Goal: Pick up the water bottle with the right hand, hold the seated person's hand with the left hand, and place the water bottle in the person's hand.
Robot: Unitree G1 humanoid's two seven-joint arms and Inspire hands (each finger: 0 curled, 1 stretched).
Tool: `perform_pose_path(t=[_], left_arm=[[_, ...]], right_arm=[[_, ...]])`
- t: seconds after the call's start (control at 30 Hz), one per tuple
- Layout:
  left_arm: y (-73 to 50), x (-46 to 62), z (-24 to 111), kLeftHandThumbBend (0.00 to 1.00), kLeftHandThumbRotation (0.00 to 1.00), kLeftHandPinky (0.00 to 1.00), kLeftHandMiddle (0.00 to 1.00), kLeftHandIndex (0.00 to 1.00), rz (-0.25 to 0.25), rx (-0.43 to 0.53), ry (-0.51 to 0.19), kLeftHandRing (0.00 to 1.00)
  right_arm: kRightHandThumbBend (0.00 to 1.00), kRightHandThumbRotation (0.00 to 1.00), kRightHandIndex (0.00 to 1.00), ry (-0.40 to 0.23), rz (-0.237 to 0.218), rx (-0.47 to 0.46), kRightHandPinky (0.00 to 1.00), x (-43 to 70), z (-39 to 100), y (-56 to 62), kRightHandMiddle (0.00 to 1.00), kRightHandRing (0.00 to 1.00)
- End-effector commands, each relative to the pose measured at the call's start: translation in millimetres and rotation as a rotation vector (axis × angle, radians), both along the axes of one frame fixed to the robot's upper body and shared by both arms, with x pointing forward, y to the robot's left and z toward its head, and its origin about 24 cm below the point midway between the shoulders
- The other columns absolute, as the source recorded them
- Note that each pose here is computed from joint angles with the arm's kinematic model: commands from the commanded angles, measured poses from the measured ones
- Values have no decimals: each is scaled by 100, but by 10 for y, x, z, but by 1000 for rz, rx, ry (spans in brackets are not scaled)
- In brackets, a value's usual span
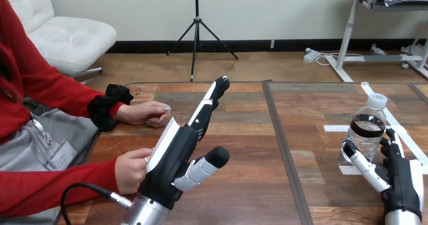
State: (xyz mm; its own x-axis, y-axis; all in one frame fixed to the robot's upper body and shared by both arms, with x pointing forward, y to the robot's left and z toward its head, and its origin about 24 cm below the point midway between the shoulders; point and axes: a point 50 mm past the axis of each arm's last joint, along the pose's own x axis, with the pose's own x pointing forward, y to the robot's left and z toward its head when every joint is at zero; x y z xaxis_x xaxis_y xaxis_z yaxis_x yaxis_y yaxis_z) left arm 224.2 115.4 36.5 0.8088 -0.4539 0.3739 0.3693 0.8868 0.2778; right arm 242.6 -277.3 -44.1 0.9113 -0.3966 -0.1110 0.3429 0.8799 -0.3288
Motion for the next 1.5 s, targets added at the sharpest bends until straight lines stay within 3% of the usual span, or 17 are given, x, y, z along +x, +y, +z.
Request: perform_pose_path(t=[0.0,0.67,0.9,1.47], left_arm=[[-22,59,174,100,100,100,100,100,-4,-25,-78,100],[-12,43,176,100,100,100,100,100,2,-35,-77,100],[-7,37,170,100,100,99,100,100,0,-38,-74,100],[14,4,149,100,100,100,100,100,5,-23,-74,100]], right_arm=[[100,59,99,-52,14,-5,96,251,200,-16,94,96],[100,58,99,19,13,6,95,295,172,-37,95,96],[100,59,99,40,20,-35,94,311,183,-50,95,96],[100,60,98,57,23,-45,91,350,221,-97,94,95]])
